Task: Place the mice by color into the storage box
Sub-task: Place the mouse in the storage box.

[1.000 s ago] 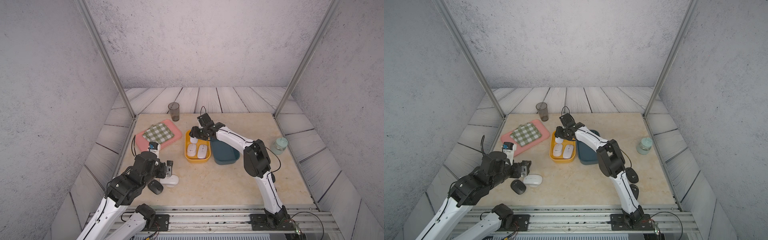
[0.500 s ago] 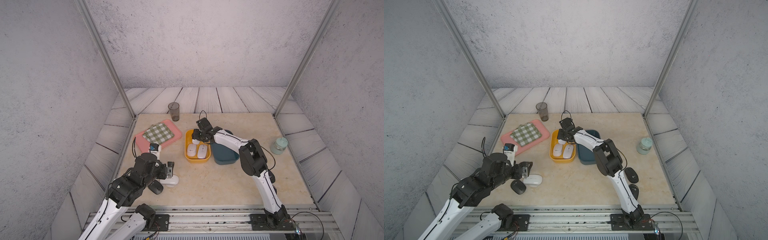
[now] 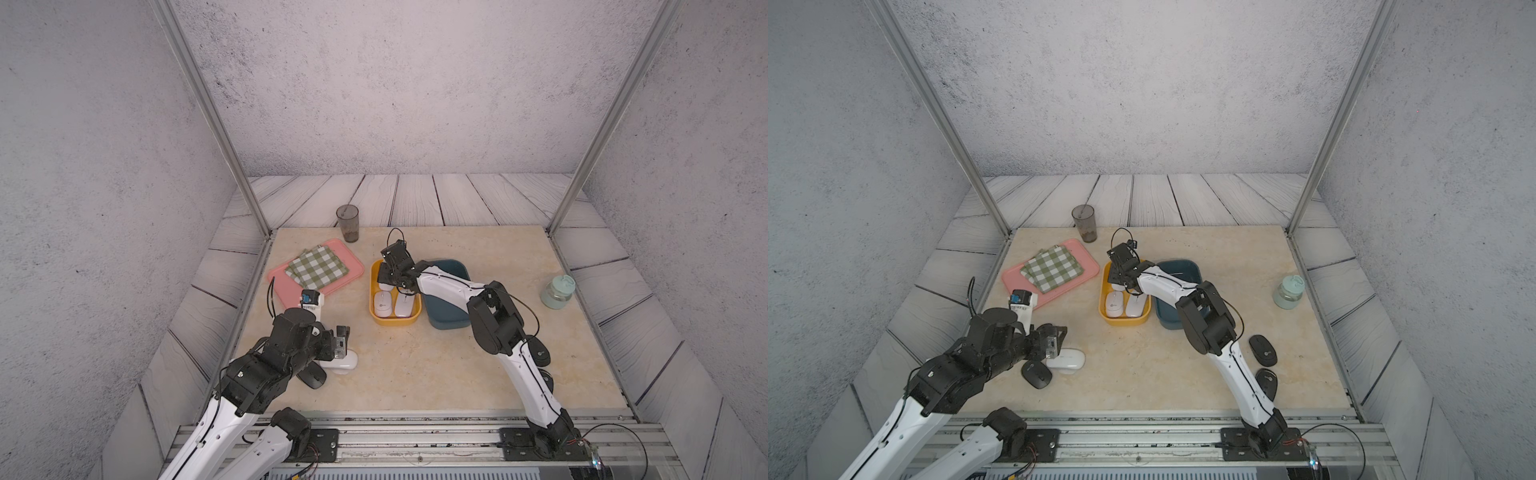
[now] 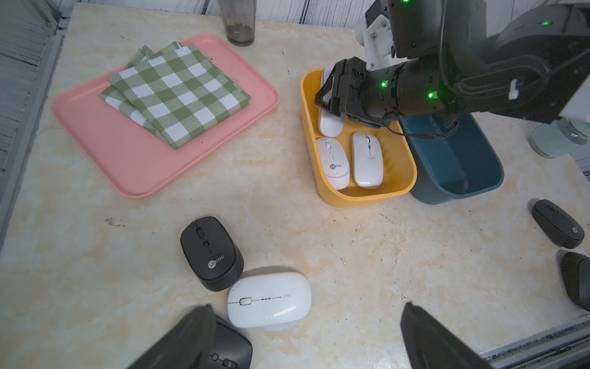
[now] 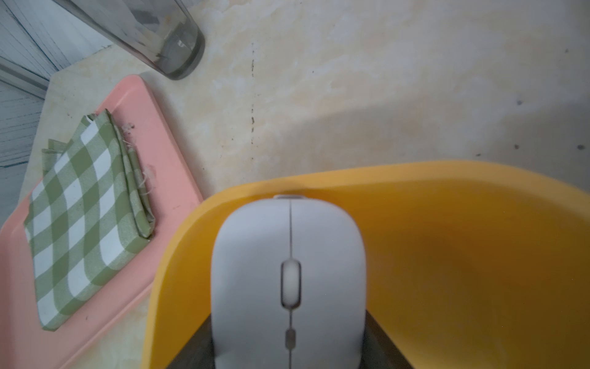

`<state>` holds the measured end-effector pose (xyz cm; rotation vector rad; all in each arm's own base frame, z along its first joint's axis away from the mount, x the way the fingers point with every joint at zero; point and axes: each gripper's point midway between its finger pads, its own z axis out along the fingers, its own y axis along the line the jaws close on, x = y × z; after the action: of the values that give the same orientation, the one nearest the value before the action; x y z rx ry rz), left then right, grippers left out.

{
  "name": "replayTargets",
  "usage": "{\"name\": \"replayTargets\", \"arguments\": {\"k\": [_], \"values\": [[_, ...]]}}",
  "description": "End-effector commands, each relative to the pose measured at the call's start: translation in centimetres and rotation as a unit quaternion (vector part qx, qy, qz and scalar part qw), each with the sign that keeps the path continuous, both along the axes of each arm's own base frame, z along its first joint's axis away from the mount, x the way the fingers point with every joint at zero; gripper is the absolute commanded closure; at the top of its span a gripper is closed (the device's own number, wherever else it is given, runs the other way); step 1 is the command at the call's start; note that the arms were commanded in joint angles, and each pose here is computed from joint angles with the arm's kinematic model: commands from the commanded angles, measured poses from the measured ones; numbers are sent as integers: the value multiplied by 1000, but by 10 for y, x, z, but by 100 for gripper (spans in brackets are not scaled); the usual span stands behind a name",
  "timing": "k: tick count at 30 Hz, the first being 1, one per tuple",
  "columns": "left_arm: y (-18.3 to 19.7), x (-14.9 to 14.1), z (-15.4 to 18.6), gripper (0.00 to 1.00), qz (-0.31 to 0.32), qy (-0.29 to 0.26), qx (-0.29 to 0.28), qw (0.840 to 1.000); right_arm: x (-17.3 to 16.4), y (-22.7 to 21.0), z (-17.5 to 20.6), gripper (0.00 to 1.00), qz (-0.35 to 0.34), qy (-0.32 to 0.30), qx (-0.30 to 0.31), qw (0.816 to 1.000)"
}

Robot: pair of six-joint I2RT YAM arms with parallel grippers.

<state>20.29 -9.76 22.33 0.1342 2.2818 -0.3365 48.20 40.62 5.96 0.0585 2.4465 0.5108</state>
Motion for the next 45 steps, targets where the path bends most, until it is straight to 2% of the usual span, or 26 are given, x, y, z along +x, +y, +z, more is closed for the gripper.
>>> {"name": "replayTargets", "arguments": {"k": [1,8,18,29,33,39,41,45], "values": [[2,1,2,2,6,-7,-5,1000,-4,-1,-30,47,-5,17,-25,1000],[3,-1,2,2,5,-8,-6,1000,-17,5,-28,44,13,18,-33,999],[0,0,4,2,4,-7,-15,1000,-25,11,-28,25,26,41,-23,999],[-2,-1,6,2,8,3,-29,1000,-32,5,17,12,37,11,-5,999],[-5,-3,-2,2,18,29,-42,999,-39,4,48,7,52,-5,20,998],[-7,-9,-31,2,66,104,-76,990,-65,8,100,3,99,-20,76,992],[-3,-11,-44,2,99,130,-89,983,-77,8,114,3,119,-17,97,988],[-10,-12,-71,2,164,177,-162,957,-103,-3,141,2,144,-19,120,982]]}}
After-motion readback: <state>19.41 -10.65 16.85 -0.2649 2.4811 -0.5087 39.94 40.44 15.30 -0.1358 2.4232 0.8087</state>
